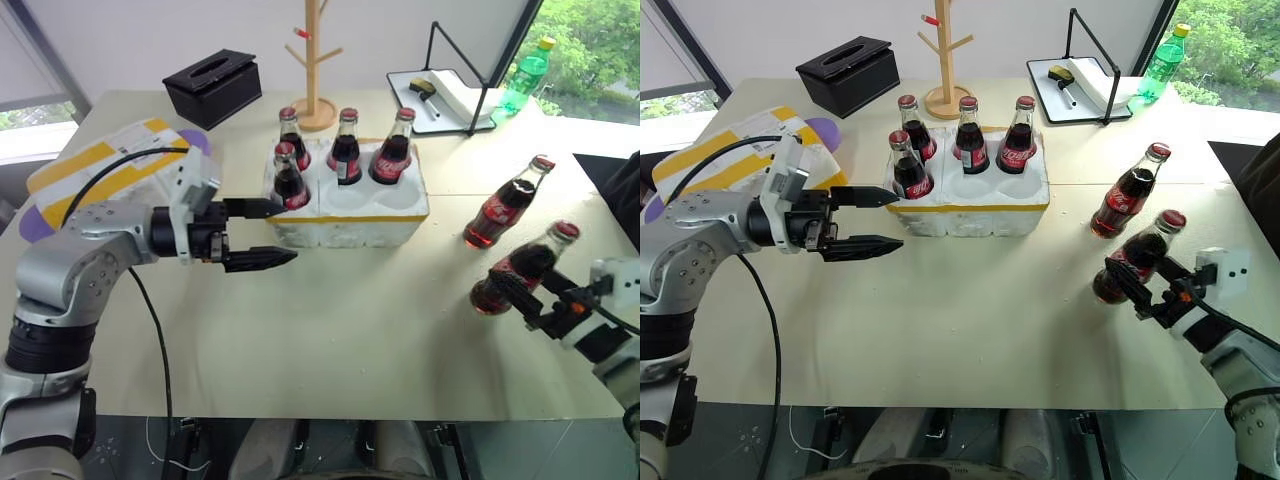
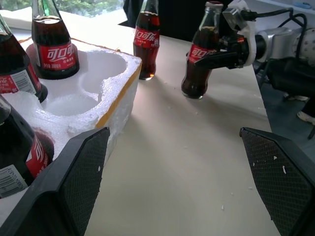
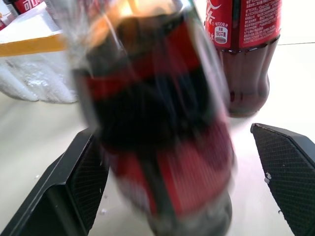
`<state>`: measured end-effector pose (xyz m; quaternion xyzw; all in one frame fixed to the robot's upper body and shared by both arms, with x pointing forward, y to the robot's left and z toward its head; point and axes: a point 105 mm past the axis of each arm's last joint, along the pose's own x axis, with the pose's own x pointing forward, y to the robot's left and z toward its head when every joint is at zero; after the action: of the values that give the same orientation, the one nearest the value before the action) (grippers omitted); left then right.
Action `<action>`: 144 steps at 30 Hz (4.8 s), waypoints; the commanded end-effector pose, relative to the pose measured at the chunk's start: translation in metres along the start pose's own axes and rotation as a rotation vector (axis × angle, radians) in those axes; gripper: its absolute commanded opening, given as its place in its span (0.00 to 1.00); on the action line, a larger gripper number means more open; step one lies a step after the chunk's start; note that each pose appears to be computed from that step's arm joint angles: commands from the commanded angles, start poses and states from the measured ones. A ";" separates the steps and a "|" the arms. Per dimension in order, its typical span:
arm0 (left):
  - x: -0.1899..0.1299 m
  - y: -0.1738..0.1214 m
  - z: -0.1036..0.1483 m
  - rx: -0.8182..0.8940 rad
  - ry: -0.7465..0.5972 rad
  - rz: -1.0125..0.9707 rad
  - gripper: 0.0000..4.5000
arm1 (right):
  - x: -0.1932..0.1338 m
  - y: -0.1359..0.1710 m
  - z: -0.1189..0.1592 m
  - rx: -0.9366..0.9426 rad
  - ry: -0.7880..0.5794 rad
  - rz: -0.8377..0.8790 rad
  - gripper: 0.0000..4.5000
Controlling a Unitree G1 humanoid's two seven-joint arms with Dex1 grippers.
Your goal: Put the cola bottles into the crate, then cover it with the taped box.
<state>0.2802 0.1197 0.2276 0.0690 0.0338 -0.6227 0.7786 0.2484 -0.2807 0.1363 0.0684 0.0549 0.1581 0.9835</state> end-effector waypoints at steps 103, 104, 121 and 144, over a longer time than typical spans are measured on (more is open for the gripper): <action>0.017 -0.007 0.013 0.062 -0.057 -0.099 1.00 | 0.047 -0.001 0.060 -0.132 -0.154 -0.306 0.99; 0.017 -0.007 0.013 0.064 -0.057 -0.097 1.00 | 0.050 -0.003 0.060 -0.135 -0.151 -0.305 0.99; 0.010 -0.012 0.015 0.066 -0.059 -0.029 1.00 | 0.094 -0.021 0.060 -0.138 -0.142 -0.250 0.99; 0.009 -0.012 0.018 0.061 -0.060 -0.017 1.00 | 0.103 0.023 0.143 -0.184 -0.415 -0.078 0.62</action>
<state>0.2735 0.1035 0.2307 0.0607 0.0150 -0.6336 0.7712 0.3706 -0.2581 0.1936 0.0219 -0.0287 0.0740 0.9966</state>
